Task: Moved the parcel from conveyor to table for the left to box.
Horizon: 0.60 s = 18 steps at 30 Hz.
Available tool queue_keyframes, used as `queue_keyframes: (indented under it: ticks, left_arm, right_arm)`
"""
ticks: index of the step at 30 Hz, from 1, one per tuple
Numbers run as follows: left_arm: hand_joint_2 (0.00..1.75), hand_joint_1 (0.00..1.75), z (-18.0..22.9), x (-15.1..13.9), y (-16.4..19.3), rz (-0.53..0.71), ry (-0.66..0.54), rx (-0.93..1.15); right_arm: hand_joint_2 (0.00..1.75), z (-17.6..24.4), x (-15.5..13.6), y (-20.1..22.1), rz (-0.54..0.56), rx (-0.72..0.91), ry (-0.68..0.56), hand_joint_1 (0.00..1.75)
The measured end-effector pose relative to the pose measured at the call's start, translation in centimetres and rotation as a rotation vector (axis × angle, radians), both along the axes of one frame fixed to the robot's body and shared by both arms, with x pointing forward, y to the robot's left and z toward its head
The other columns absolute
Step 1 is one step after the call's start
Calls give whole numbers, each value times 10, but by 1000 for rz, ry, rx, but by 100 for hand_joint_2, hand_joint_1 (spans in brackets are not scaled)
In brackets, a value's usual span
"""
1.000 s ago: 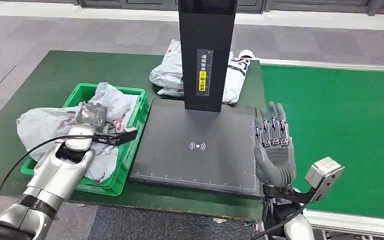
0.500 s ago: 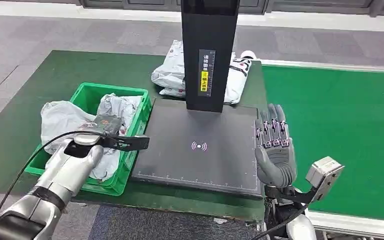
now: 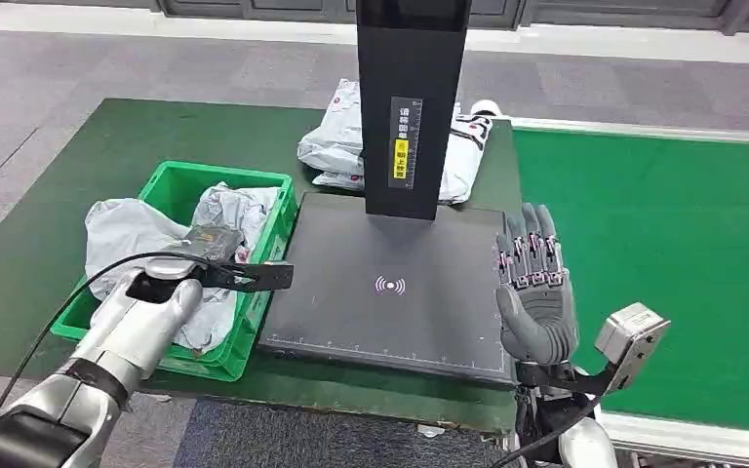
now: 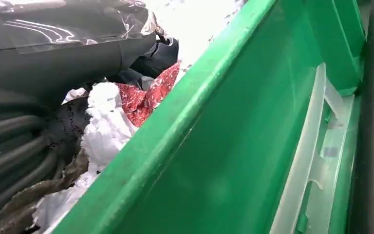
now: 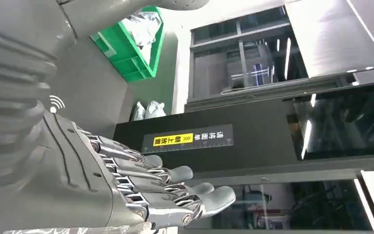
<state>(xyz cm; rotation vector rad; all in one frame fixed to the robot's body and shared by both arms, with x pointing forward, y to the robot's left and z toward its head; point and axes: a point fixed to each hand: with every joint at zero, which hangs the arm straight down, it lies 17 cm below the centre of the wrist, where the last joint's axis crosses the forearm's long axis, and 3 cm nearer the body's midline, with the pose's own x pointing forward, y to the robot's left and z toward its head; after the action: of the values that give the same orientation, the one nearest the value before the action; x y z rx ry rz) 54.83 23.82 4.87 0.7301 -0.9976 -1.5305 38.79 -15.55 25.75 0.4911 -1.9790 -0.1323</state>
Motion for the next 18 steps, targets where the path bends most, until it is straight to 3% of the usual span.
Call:
queue_keyframes:
  ticks: [2, 3, 4, 5, 18]
  left_arm:
    - [175, 171, 0, 0, 0, 0, 1, 0]
    - [175, 5, 0, 0, 0, 1, 1, 0]
    - [175, 0, 0, 0, 0, 1, 1, -1]
    - [0, 0, -1, 0, -1, 0, 2, -1]
    - [0, 0, 12, 11, 7, 88, -73, 12]
  right_arm:
    - [175, 0, 0, 0, 0, 0, 0, 0]
    - [175, 0, 0, 0, 0, 0, 0, 0]
    - [175, 0, 0, 0, 0, 0, 0, 0]
    - [175, 0, 0, 0, 0, 0, 0, 0]
    - [175, -1, 2, -3, -17, 0, 9, 0]
